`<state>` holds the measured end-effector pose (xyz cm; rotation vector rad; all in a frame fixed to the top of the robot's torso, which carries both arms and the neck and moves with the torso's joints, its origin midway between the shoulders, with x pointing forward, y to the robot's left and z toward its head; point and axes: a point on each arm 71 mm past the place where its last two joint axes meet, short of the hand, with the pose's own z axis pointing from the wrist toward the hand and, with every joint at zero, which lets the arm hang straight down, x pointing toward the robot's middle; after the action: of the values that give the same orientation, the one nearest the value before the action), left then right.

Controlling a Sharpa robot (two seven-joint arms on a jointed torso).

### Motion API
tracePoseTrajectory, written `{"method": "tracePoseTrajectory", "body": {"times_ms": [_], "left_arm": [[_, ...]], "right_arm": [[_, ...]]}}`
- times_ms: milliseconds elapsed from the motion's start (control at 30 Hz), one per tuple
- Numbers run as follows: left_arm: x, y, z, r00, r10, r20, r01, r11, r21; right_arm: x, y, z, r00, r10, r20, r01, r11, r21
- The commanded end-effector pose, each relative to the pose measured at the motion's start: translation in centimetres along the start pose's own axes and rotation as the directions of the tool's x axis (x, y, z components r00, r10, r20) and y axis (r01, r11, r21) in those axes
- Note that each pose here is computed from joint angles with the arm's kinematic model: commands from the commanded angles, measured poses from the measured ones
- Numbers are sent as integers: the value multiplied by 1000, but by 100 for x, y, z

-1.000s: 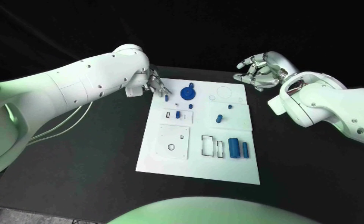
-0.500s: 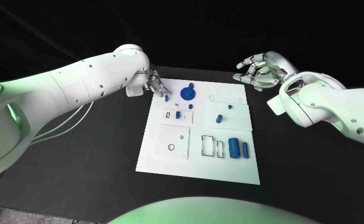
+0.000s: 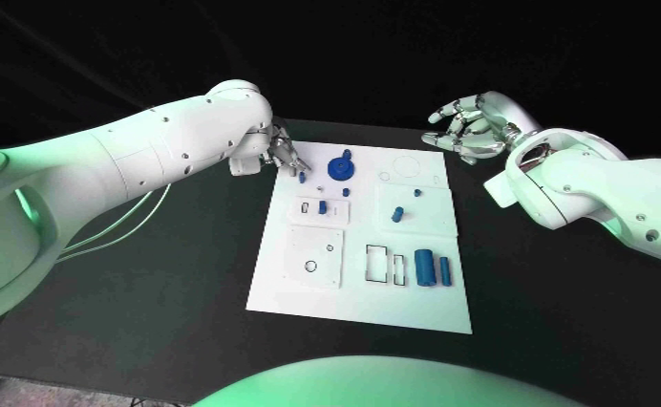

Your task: Assemble the parts on the task board

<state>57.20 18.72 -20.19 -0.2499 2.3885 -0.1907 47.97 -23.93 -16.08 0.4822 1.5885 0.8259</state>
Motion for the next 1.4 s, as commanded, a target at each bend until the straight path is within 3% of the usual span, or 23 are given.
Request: {"method": "tracePoseTrajectory", "body": {"times_ms": [33, 800, 1400], "left_arm": [[20, -27, 1, 1000, 6, -21, -6, 1000, 17], [52, -58, 6, 999, 12, -46, -10, 999, 41], [40, -11, -11, 1000, -16, -24, 17, 999, 45]], "right_arm": [[9, 9, 1, 1000, -4, -5, 4, 1000, -12], [13, 13, 3, 1000, -3, -7, 3, 1000, -12], [6, 10, 1, 1000, -3, -2, 3, 1000, -14]]}}
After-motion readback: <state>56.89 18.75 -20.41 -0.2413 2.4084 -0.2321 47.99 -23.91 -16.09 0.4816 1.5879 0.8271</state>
